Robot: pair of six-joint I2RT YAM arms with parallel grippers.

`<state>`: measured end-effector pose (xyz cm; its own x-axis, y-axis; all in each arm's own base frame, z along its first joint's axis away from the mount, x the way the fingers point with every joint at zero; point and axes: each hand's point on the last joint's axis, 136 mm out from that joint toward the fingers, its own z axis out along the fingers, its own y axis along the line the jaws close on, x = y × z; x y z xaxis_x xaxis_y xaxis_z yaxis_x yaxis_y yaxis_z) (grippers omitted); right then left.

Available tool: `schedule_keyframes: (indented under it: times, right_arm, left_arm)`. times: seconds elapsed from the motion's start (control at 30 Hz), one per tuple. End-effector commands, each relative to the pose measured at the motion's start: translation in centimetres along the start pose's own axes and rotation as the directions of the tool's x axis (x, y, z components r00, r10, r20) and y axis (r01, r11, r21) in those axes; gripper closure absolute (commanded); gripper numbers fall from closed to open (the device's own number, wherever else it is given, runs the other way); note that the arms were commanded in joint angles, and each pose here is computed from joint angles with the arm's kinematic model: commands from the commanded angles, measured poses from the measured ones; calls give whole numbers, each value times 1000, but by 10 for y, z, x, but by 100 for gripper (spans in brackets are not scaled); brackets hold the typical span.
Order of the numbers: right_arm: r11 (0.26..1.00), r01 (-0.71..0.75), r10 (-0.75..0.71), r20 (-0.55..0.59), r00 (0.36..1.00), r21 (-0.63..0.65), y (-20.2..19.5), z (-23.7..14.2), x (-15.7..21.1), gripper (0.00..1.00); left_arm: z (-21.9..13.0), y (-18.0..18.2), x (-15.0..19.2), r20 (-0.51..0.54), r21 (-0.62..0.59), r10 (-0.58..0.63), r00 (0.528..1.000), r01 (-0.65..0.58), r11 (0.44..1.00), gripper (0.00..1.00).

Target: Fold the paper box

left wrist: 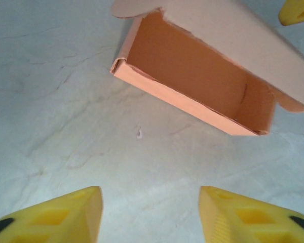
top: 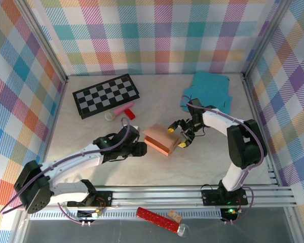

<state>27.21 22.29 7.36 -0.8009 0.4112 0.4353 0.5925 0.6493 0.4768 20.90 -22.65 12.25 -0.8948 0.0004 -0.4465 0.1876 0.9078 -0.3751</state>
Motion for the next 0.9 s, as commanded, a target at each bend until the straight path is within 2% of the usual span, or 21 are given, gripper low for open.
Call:
schedule_keyframes:
  times: [0.0,0.07,0.2,0.27,0.3,0.37,0.4,0.5,0.57,0.7,0.87]
  right_arm:
    - [999,51,-50,40,998,-20,10,-9,2,20]
    - [998,54,-52,58,997,-26,10,-10,0,19]
    - [998,60,-57,90,994,-29,12,-14,-3,18]
    - [998,63,-60,104,993,-27,13,-17,-3,18]
    - [997,65,-61,112,992,-29,13,-18,-3,18]
    - [997,68,-63,132,989,-34,13,-22,-3,18]
    - [997,69,-63,140,988,-39,13,-24,-2,18]
    - [996,68,-59,150,987,-56,9,-27,3,17]
    - [995,72,-61,145,988,-72,7,-28,8,16]
    - [990,83,-70,115,991,-116,4,-25,16,15]
    - [985,83,-70,89,994,-150,4,-16,21,14]
  left_arm:
    - [-43,-25,-27,48,62,-18,999,15,998,44]
    - [-61,-47,-54,99,98,24,995,-34,995,44]
    - [-99,-72,-107,211,98,63,975,-85,992,45]
    - [-110,-66,-135,239,83,16,971,-37,996,41]
    - [-109,-58,-145,220,79,-23,975,6,997,40]
    - [-91,-38,-163,122,83,-124,985,114,990,39]
    - [-78,-35,-167,73,86,-136,988,130,988,38]
    - [-30,-21,-174,-87,62,-124,988,130,990,38]
    - [6,-19,-171,-221,60,-112,969,128,990,43]
    - [56,-19,-163,-343,90,-81,936,119,989,43]
    - [88,-6,-137,-433,79,-63,899,108,991,43]
